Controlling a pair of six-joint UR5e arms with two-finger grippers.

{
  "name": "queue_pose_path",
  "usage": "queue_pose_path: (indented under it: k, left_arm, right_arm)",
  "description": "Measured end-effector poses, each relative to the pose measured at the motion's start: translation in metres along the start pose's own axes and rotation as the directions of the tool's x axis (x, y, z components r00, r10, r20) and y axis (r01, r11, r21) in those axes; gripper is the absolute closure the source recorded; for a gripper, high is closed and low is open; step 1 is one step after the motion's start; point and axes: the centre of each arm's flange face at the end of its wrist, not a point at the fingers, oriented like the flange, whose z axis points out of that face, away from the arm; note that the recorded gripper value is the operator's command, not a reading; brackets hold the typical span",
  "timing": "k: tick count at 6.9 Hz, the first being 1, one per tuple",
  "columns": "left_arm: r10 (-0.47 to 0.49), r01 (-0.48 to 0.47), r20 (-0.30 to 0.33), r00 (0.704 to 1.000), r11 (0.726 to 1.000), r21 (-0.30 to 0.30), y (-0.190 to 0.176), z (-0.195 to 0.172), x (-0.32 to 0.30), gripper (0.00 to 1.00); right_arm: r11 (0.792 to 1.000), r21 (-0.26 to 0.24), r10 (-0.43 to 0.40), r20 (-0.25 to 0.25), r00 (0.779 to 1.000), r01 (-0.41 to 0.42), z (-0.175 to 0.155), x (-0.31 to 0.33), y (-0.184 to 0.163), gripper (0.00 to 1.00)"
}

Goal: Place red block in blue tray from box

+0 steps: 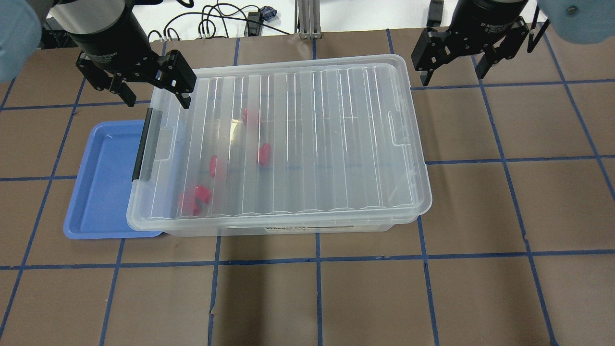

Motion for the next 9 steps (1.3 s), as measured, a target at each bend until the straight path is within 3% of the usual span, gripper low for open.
queue_pose_path:
  k: [9]
  left_arm:
    - [-0.003,0.003,-0.002,1.0,1.0,0.002,0.0001,-0.0005,0.0003,0.0]
  right_arm:
    - [1.0,-0.004,0.005,0.0,1.0,-0.005,0.0007,0.0032,-0.0002,0.0]
